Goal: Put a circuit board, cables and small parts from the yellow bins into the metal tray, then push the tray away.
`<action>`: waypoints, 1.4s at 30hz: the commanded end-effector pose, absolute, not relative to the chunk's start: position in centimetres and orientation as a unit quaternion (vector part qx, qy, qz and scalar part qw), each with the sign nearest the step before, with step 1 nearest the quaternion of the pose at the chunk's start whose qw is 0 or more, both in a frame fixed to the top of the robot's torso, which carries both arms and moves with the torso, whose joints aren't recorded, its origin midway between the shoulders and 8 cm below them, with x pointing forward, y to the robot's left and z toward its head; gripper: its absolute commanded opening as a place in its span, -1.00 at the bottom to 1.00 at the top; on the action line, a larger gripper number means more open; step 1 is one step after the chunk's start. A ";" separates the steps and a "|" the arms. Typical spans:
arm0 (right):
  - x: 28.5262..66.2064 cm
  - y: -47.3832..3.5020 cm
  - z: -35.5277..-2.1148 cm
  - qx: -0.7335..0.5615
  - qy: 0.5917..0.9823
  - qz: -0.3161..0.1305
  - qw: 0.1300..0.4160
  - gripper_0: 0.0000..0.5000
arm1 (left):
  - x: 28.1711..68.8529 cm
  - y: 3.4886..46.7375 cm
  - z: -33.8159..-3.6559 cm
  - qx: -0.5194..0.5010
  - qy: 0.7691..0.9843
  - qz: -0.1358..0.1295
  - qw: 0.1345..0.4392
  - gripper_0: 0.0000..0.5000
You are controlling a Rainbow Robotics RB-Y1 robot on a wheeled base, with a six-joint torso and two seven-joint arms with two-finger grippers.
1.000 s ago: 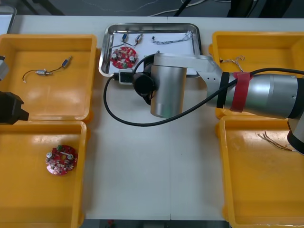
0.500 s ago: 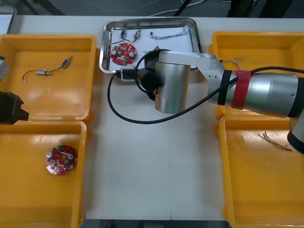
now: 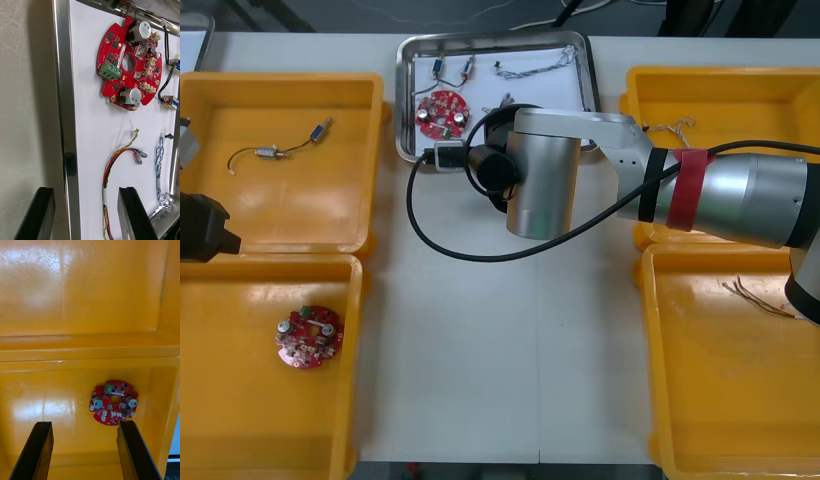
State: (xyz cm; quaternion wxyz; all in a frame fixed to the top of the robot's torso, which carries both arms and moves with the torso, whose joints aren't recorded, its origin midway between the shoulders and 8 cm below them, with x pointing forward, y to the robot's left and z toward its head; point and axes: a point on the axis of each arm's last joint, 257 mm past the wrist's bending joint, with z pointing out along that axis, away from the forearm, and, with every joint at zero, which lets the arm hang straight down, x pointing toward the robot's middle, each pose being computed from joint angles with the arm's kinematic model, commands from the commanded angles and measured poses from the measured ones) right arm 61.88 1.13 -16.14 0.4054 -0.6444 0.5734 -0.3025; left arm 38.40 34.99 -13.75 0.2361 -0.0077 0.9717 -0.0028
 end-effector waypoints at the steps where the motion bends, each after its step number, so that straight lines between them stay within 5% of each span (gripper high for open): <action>1: 61.9 2.8 -14.0 -0.665 0.540 -0.316 0.408 1.00 | 38.2 37.0 -12.7 0.008 0.969 0.028 0.246 1.00; 16: 59.6 0.7 -13.7 -0.650 0.583 -0.330 0.359 1.00 | 38.2 37.0 -12.7 0.008 0.969 0.028 0.246 1.00; 33: 53.9 -5.0 -7.7 -0.499 0.808 -0.160 0.271 1.00 | 38.2 37.0 -12.7 0.008 0.969 0.028 0.246 1.00; 42: 52.0 -9.7 -6.0 -0.347 0.900 -0.108 0.240 1.00 | 38.2 37.0 -12.7 0.008 0.969 0.028 0.246 1.00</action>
